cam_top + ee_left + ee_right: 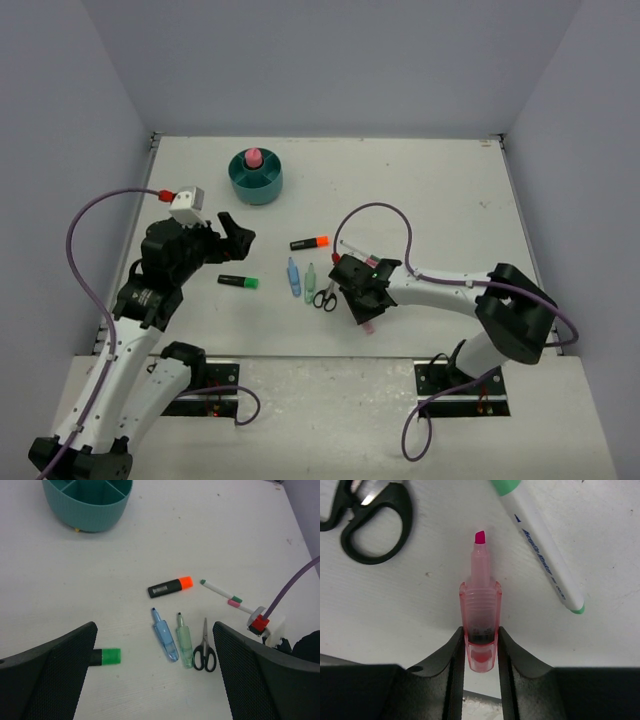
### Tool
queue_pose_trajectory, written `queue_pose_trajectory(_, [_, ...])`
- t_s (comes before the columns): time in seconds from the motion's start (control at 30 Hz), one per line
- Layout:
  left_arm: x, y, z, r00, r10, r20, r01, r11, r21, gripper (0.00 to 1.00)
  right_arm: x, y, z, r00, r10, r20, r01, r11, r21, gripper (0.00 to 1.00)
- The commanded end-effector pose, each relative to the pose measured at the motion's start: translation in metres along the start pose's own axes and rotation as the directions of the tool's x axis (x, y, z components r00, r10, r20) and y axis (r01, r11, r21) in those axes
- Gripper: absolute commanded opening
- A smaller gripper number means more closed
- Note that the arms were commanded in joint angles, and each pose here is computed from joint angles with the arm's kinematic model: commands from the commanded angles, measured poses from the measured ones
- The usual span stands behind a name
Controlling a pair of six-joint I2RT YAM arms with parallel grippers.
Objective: Sort the stationery into containers
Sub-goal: Pick up the pen from the center of the board.
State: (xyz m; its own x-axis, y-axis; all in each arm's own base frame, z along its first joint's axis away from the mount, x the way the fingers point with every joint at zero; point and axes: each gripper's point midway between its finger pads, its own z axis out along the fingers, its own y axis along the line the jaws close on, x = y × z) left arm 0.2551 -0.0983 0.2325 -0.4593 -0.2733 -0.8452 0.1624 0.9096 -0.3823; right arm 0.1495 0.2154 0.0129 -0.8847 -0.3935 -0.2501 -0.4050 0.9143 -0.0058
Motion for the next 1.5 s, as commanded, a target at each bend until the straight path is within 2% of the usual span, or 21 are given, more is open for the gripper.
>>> queue_pose_trajectory(0.0, [0.022,-0.054,0.007,0.991,-0.106,-0.081,0.127,0.942,0.312,1.00,-0.035,0.032,-0.054,0.970,-0.023,0.242,0.052,0.992,-0.113,0.00])
queue_pose_trajectory(0.07, [0.033,-0.084,0.001,0.973,-0.172,-0.151,0.224,0.852,0.473,1.00,-0.059,0.047,-0.085,0.921,0.020,0.389,0.059,0.980,-0.191,0.00])
queue_pose_trajectory(0.17, [0.030,-0.121,-0.010,0.972,-0.197,-0.131,0.235,0.740,0.630,1.00,-0.076,0.057,-0.118,0.862,0.094,0.498,0.068,0.952,-0.297,0.00])
queue_pose_trajectory(0.27, [0.047,-0.152,-0.013,0.971,-0.183,-0.155,0.240,0.699,0.673,1.00,-0.087,0.063,-0.140,0.831,0.138,0.538,0.052,0.945,-0.323,0.00])
queue_pose_trajectory(0.4, [0.058,-0.175,-0.009,0.969,-0.178,-0.173,0.248,0.668,0.702,0.98,-0.097,0.067,-0.163,0.791,0.180,0.584,0.036,0.940,-0.338,0.00])
queue_pose_trajectory(0.57, [0.064,-0.188,-0.002,0.969,-0.185,-0.165,0.247,0.652,0.717,0.83,-0.094,0.073,-0.173,0.783,0.170,0.598,0.042,0.945,-0.323,0.00])
queue_pose_trajectory(0.67, [0.071,-0.190,0.007,0.965,-0.184,-0.186,0.261,0.662,0.703,0.70,-0.092,0.077,-0.177,0.780,0.169,0.603,0.044,0.946,-0.322,0.00])
queue_pose_trajectory(0.77, [0.076,-0.190,0.013,0.963,-0.182,-0.197,0.268,0.670,0.693,0.63,-0.090,0.081,-0.179,0.780,0.173,0.601,0.048,0.942,-0.333,0.00])
queue_pose_trajectory(0.9, [0.078,-0.192,0.014,0.963,-0.179,-0.203,0.270,0.666,0.695,0.36,-0.089,0.084,-0.179,0.780,0.177,0.600,0.048,0.939,-0.339,0.00])
queue_pose_trajectory(1.03, [0.076,-0.195,0.011,0.963,-0.178,-0.200,0.268,0.659,0.703,0.00,-0.091,0.087,-0.178,0.781,0.170,0.601,0.052,0.941,-0.334,0.00])
queue_pose_trajectory(1.17, [0.072,-0.193,0.010,0.964,-0.182,-0.192,0.264,0.671,0.693,0.00,-0.089,0.086,-0.169,0.788,0.163,0.594,0.046,0.946,-0.321,0.00])
queue_pose_trajectory(1.23, [0.066,-0.189,0.013,0.964,-0.204,-0.172,0.266,0.695,0.668,0.00,-0.086,0.088,-0.162,0.797,0.158,0.583,0.045,0.947,-0.319,0.00])
queue_pose_trajectory(1.27, [0.064,-0.183,0.015,0.962,-0.214,-0.171,0.274,0.727,0.629,0.00,-0.082,0.089,-0.155,0.807,0.153,0.571,0.046,0.947,-0.318,0.00])
queue_pose_trajectory(1.47, [0.025,-0.170,0.008,0.956,-0.291,-0.046,0.265,0.780,0.567,0.00,-0.054,0.097,-0.129,0.852,0.108,0.513,0.072,0.945,-0.319,0.00])
